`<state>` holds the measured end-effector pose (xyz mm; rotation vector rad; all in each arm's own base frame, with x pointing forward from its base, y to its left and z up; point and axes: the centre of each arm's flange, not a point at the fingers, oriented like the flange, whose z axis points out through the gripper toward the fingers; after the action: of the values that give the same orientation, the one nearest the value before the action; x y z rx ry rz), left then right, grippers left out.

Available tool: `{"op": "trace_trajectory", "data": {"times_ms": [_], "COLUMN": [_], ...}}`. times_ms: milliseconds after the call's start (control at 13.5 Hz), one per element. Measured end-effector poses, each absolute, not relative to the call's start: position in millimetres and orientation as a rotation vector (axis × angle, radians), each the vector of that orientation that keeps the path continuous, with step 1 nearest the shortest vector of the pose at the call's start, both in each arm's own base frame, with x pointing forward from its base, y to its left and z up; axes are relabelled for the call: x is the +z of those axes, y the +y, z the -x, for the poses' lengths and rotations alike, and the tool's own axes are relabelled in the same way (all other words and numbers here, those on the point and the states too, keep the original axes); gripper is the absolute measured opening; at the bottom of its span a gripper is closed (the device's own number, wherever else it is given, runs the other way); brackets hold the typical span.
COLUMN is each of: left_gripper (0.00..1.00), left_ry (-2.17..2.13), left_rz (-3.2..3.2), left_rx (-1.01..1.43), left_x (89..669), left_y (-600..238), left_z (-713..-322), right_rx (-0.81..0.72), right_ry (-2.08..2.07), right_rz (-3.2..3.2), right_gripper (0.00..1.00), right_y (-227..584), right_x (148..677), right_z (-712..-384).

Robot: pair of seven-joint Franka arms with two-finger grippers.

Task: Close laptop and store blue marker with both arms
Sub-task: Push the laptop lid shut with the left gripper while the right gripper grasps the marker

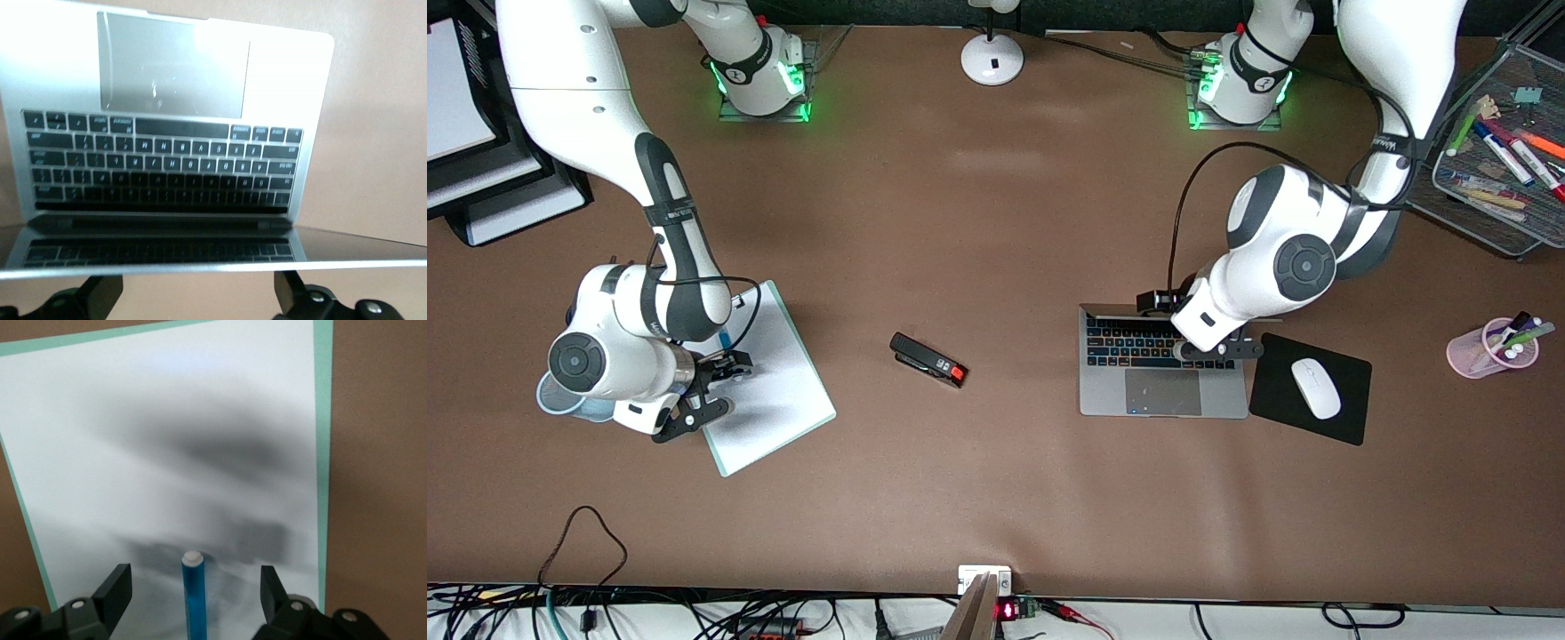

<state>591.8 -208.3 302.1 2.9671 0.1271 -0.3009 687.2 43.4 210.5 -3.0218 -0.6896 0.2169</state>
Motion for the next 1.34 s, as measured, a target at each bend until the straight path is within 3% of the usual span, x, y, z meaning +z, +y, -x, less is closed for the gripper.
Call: {"op": "trace_trajectory", "data": {"times_ms": [520,891,1336], "left_gripper": [1.0,1.0,1.0], "left_ry": [0.136,0.121,0.057], "left_rz": [-2.958,-2.958,-2.987], "left_rx": [-0.167,-0.133,-0.112], "left_x": [257,222,198], "left_y": [-203,-203,-207], "left_z": [-622,-631,-639], "right_rx": [0.251,0.259,0.262], "right_ry": [-0.71,-0.711,-0.718], "right_rz": [3.011,3.01,3.011], "right_gripper": [0.81,0.64,0.59], "right_y": [42,42,41], "right_x": [197,195,191], "right_z": [-683,-681,-679]}}
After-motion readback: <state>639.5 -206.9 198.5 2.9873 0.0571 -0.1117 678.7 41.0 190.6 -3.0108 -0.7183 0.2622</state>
